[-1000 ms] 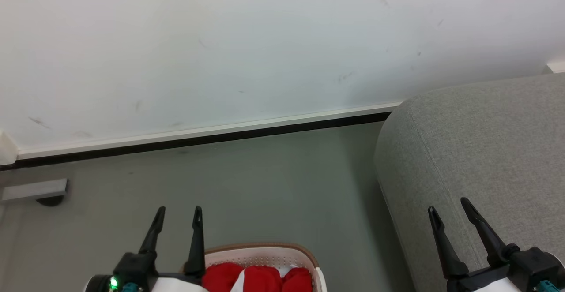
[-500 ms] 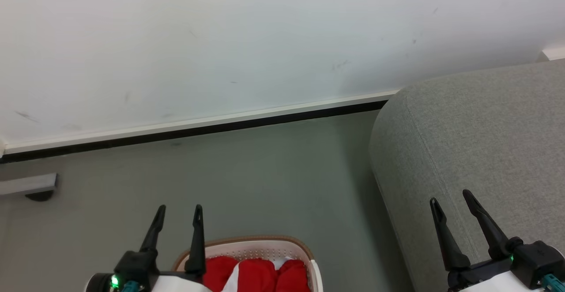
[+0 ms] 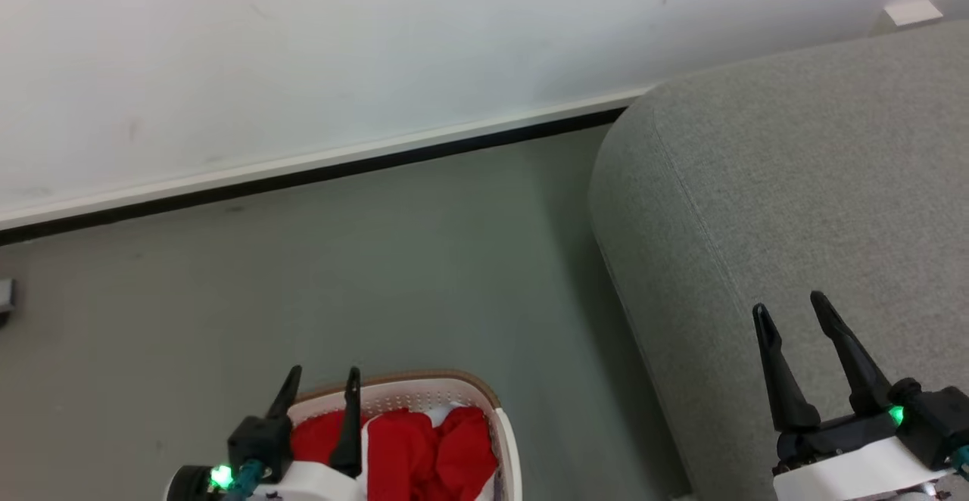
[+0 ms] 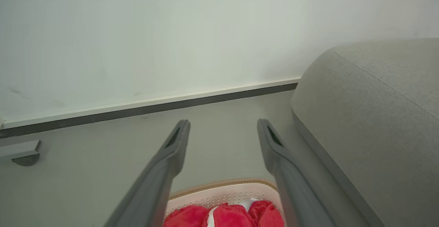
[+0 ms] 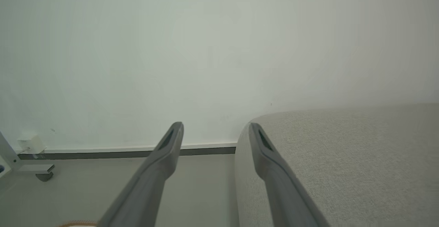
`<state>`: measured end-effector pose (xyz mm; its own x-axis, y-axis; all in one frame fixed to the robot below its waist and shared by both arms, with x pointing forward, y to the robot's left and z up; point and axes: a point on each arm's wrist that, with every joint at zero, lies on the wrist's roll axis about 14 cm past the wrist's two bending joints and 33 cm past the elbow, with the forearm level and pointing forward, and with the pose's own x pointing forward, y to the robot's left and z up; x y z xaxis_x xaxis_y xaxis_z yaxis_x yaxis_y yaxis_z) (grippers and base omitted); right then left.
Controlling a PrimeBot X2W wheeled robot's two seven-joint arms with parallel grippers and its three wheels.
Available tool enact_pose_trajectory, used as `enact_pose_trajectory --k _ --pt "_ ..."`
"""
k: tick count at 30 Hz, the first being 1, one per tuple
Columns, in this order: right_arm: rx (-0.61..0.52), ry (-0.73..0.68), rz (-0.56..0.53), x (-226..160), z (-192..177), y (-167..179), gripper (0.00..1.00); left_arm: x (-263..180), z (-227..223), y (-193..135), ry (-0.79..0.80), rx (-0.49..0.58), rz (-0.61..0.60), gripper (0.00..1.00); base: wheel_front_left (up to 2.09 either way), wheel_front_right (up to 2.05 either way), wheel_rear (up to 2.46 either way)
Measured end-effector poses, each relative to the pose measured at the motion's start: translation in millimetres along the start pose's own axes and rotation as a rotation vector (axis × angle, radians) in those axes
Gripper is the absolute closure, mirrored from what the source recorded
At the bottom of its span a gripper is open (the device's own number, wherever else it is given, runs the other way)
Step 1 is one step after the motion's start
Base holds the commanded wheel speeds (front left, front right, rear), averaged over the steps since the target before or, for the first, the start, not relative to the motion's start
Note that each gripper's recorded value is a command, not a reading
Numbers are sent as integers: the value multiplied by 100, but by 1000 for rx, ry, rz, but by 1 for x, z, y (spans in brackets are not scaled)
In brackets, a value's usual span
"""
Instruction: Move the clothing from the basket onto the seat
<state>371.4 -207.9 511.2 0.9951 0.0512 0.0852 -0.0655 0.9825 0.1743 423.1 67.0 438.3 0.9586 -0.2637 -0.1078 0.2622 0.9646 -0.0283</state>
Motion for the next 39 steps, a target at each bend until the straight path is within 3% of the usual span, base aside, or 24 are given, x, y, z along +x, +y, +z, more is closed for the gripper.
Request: enact_pose_trajectory --k 17,23,39 --pt "21 23 -151 20 -9 -49 0 41 -151 -39 495 45 -217 0 0 0 0" --pt "29 25 -182 35 -15 -61 0 37 -211 -48 709 79 -284 0 0 0 0" --pt "-17 -28 -206 71 -10 -78 0 33 -312 -51 1033 149 -329 0 0 0 0"
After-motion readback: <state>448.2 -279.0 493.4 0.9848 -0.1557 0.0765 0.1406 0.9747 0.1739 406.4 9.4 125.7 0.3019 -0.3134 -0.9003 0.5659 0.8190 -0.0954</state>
